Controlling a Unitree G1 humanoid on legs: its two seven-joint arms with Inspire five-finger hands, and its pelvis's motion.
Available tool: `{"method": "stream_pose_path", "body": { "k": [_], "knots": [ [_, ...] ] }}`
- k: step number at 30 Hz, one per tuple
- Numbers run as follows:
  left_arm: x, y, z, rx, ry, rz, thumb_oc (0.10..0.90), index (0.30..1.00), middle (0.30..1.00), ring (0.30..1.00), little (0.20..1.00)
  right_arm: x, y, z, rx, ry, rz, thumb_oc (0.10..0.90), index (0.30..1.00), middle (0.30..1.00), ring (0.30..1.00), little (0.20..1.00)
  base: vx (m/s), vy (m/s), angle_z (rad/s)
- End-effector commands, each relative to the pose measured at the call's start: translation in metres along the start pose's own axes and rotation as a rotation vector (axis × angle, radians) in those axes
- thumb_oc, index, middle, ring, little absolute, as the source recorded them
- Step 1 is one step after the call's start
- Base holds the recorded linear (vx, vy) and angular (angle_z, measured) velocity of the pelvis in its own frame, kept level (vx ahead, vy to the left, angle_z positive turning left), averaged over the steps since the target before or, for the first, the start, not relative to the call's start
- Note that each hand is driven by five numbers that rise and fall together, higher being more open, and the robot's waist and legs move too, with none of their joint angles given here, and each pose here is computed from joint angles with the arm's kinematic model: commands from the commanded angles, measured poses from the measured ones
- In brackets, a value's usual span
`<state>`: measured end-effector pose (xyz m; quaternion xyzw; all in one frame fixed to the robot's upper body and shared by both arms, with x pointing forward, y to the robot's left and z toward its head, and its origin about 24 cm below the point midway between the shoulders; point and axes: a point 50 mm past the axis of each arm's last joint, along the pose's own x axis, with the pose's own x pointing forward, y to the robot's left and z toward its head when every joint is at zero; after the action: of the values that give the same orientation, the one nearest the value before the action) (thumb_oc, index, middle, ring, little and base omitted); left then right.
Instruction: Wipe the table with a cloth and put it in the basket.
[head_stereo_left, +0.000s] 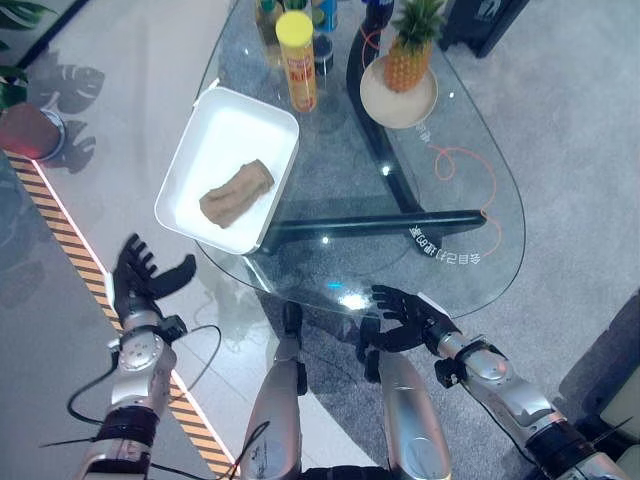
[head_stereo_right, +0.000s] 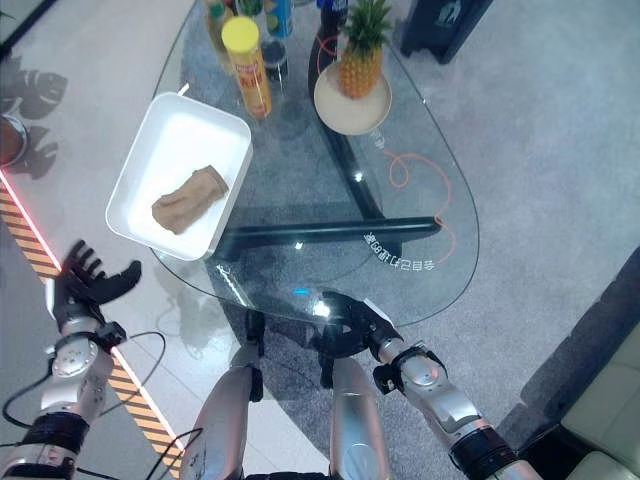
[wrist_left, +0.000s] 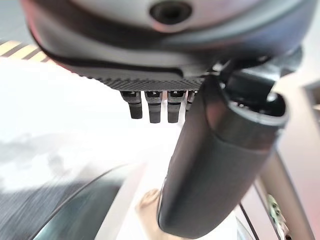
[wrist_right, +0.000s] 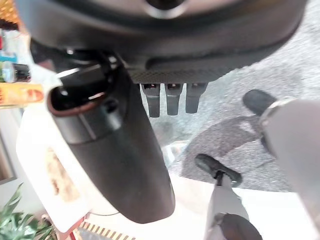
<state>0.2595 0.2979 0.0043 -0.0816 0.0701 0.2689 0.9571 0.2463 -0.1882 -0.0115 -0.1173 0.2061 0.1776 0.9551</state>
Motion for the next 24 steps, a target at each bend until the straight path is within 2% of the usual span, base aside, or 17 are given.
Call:
{"method": "stream_pose_path", "body": {
  "k": [1,3,8,13,21,24],
  "knots": [
    [-0.013,0.008,-0.022,0.013,0.072,-0.055,0.800,0.900,0.900,0.900,0.900,-0.004,0.013,-0.004,0.058,-0.058,0.032,0.800,0.900,0.900,0.900,0.900,0.05,-0.069,-0.01],
    [-0.033,0.007,-0.056,0.028,0.209,-0.093,0.800,0.900,0.900,0.900,0.900,-0.005,0.014,-0.026,0.092,0.024,0.003,0.800,0.900,0.900,0.900,0.900,0.06,-0.060,-0.01],
    [-0.068,0.008,-0.103,0.008,0.433,-0.141,0.800,0.900,0.900,0.900,0.900,-0.012,0.019,-0.066,0.189,0.198,-0.053,0.800,0.900,0.900,0.900,0.900,0.09,-0.059,0.04],
    [-0.105,0.011,-0.148,-0.041,0.678,-0.121,0.800,0.900,0.900,0.900,0.900,-0.023,0.027,-0.113,0.249,0.422,-0.107,0.800,0.900,0.900,0.900,0.900,0.08,-0.048,0.09],
    [-0.137,0.026,-0.181,0.027,0.900,-0.083,0.800,0.900,0.900,0.900,0.900,-0.042,0.039,-0.160,0.356,0.666,-0.162,0.800,0.900,0.900,0.900,0.900,0.07,-0.019,0.01],
    [-0.147,0.033,-0.190,-0.010,0.986,-0.031,0.800,0.900,0.900,0.900,0.900,-0.050,0.044,-0.173,0.384,0.738,-0.163,0.800,0.900,0.900,0.900,0.900,0.05,0.001,-0.01]
  ]
}}
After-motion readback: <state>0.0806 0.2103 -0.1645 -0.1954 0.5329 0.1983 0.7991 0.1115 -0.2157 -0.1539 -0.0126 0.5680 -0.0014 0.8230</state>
